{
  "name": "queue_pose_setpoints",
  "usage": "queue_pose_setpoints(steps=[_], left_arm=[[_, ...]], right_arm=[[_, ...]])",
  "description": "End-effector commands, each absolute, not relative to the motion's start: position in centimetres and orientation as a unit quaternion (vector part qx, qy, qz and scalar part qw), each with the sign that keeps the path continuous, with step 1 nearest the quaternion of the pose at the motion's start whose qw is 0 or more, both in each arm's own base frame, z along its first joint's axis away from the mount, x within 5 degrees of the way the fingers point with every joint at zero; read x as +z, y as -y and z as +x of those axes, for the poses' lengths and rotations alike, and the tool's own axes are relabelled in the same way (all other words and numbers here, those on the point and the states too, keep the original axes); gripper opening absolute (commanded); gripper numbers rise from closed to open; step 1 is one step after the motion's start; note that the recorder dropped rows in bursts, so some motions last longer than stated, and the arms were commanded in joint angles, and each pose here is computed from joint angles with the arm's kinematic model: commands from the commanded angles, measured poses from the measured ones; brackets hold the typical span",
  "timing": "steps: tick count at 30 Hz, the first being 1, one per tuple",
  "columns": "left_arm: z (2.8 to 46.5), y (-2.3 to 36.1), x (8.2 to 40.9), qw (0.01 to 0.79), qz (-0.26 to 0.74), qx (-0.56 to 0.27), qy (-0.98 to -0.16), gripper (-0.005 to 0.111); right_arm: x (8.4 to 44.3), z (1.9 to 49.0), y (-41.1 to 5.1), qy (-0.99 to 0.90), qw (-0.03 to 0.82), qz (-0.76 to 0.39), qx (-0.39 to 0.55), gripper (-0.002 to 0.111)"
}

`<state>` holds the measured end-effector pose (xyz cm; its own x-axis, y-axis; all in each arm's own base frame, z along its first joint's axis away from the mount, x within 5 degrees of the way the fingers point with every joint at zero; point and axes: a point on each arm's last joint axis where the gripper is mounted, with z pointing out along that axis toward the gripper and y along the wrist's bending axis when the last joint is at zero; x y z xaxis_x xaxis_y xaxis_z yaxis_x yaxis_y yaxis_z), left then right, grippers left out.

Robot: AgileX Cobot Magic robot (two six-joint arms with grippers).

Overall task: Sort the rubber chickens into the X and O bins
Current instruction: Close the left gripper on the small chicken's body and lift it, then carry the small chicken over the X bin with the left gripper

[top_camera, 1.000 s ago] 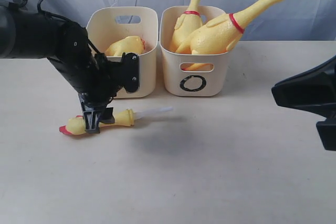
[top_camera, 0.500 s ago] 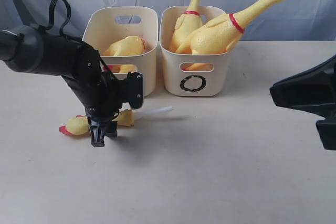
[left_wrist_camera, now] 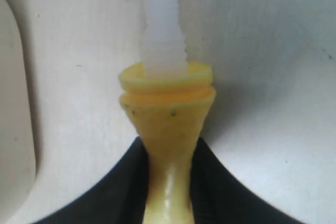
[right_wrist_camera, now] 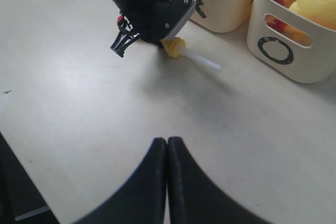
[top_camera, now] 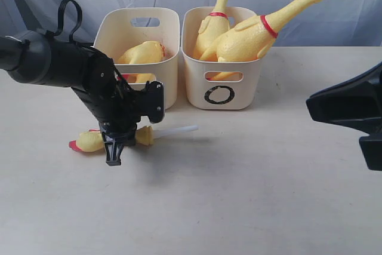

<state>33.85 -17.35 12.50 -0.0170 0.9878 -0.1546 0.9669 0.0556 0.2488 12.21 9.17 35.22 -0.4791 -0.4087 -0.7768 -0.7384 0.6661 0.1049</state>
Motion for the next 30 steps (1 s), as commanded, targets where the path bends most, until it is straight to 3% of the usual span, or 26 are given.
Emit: queue_pose_setpoints(steps=[1, 2, 10, 17, 25, 30], left_arm=[[33.5, 17.6, 12.3, 0.139, 0.686, 0.031, -0.713, 0.004], [33.5, 17.6, 12.3, 0.136, 0.686, 0.03, -0.714, 0.0], [32.4, 17.2, 12.6, 0.086, 0.654, 0.002, -0.752, 0.0], [31.5, 17.1, 16.1, 0.096, 0.562, -0.022, -0.821, 0.0], [30.5, 16.9, 23.9, 0.204, 0.47, -0.048, -0.857, 0.0], [33.1, 17.0, 30.3, 0.358, 0.345, -0.023, -0.867, 0.0]], right_arm=[[35.2, 12.0, -9.2, -0.83, 0.379, -0.346, 0.221, 0.0], [35.2, 12.0, -9.2, -0.83, 0.379, -0.346, 0.221, 0.0], [35.2, 12.0, -9.2, -0.83, 0.379, -0.346, 0.221, 0.0], [35.2, 12.0, -9.2, -0.829, 0.379, -0.346, 0.222, 0.0], [35.2, 12.0, -9.2, -0.829, 0.379, -0.346, 0.222, 0.0], [35.2, 12.0, -9.2, -0.829, 0.379, -0.346, 0.222, 0.0]])
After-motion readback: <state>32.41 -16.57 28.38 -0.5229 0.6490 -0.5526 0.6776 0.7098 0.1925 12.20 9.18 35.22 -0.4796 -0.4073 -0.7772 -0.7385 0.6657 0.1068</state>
